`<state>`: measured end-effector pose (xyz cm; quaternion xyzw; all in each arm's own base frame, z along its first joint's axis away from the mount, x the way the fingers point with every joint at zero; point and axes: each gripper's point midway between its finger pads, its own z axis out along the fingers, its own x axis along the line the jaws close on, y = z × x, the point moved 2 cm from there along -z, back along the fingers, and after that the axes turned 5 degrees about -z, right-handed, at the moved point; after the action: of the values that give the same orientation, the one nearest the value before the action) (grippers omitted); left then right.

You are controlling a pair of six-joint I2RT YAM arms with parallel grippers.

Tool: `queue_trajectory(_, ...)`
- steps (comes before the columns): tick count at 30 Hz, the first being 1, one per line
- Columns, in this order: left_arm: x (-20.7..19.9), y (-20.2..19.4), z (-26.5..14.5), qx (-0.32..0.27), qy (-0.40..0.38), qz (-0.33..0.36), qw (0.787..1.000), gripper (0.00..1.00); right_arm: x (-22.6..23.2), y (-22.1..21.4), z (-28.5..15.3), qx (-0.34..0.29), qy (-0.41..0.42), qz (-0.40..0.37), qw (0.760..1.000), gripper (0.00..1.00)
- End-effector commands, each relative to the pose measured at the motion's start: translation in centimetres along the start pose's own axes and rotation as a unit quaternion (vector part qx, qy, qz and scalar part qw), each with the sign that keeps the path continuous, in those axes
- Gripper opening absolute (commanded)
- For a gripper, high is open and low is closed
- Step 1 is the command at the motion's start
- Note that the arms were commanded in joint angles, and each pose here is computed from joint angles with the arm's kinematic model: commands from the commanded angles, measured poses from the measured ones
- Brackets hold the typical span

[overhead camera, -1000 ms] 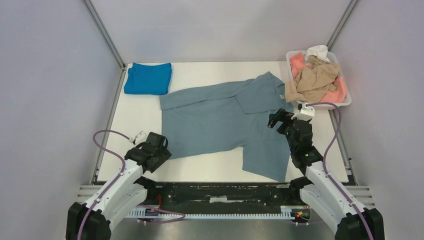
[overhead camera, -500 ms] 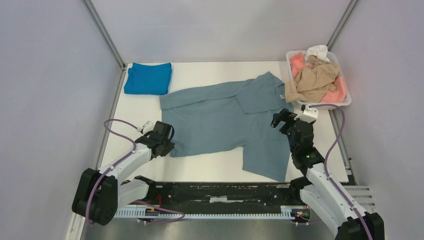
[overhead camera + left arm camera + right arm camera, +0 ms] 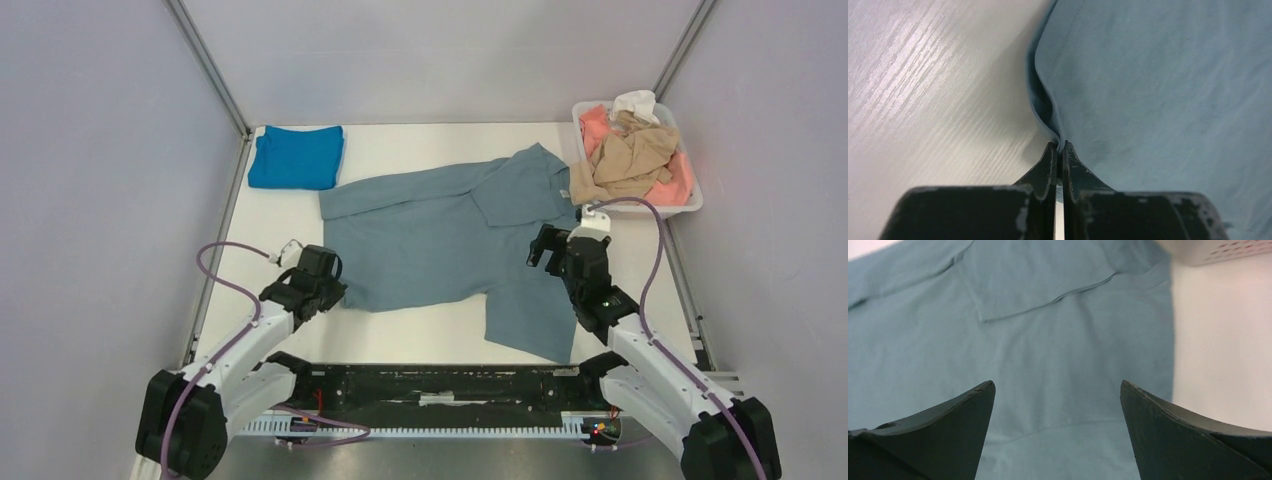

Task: Fold and stack the t-shirts
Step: Flatten out the tshirt

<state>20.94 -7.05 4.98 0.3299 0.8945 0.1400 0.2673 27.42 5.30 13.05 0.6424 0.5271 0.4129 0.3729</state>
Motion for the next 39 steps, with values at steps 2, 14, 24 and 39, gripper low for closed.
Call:
queue_trajectory(2, -1.2, 1.6, -1.2, -0.042, -0.045, 0.004, 0.998, 0.02, 2.5, -1.2, -1.0, 0.051, 0.017, -0.051, 0.997, 0.98)
queue_trajectory(14, -0.6, 1.8, -1.5, -0.063, -0.065, -0.006, 0.996, 0.02, 0.2, -7.3, -6.6, 0.238, -0.030, -0.146, 0.960, 0.98)
queue_trajectory(24, 0.0, 2.0, -1.5, -0.075, -0.063, -0.012, 0.995, 0.02, -2.5, -12.2, -9.2, 0.346, -0.063, -0.146, 0.925, 0.98)
queue_trajectory(39, 0.3, 2.3, -1.2, -0.082, -0.045, -0.008, 0.996, 0.02, -3.4, -17.6, -11.2, 0.460, -0.009, -0.111, 0.881, 0.68)
